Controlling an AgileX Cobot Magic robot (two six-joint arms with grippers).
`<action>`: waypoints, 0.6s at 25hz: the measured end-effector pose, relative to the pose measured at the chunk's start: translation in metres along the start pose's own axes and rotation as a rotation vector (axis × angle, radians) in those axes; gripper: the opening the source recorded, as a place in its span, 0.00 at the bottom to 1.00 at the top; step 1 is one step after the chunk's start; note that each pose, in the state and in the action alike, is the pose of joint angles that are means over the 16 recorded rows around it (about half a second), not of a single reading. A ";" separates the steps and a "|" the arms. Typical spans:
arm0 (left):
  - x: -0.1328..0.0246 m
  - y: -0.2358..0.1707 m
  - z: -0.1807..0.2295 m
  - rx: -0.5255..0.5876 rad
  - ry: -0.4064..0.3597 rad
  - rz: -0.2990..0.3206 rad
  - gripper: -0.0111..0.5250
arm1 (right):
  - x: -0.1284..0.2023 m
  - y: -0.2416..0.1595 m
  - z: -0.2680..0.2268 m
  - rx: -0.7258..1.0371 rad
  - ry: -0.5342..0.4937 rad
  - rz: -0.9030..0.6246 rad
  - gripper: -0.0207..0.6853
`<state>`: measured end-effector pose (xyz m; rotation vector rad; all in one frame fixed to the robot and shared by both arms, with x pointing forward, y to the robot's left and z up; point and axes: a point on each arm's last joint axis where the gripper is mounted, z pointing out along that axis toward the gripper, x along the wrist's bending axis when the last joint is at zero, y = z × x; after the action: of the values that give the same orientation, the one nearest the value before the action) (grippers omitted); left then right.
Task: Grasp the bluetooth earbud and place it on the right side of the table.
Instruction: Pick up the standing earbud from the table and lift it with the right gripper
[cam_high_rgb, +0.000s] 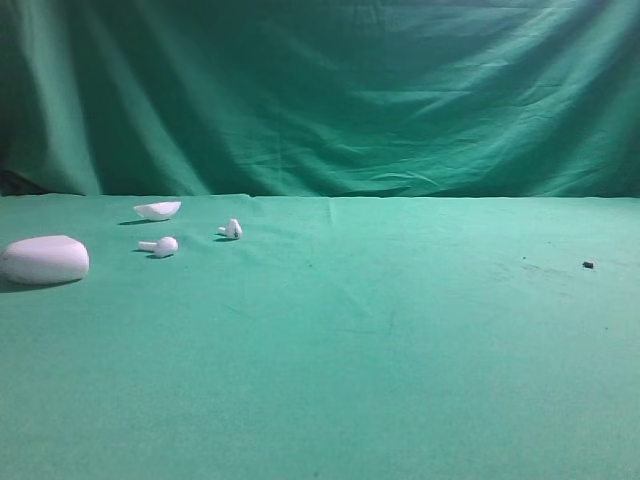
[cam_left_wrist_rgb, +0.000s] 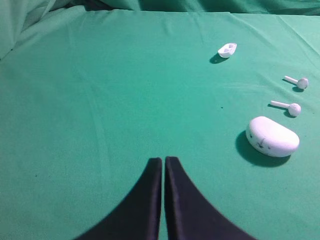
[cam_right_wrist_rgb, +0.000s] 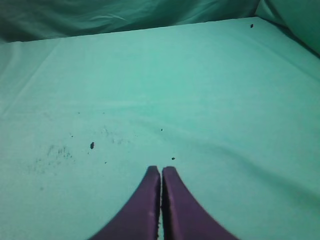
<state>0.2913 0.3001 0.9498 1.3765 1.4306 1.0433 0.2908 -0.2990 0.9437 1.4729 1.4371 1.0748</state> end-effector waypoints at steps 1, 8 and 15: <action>0.000 0.000 0.000 0.000 0.000 0.000 0.02 | 0.000 0.000 0.000 0.000 0.000 0.000 0.03; 0.000 0.000 0.000 0.000 0.000 0.000 0.02 | 0.000 0.000 0.000 0.000 0.000 0.000 0.03; 0.000 0.000 0.000 0.000 0.000 0.000 0.02 | 0.000 0.000 0.000 0.000 -0.001 -0.002 0.03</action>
<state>0.2913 0.3001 0.9498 1.3765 1.4306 1.0433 0.2908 -0.2991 0.9437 1.4710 1.4380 1.0729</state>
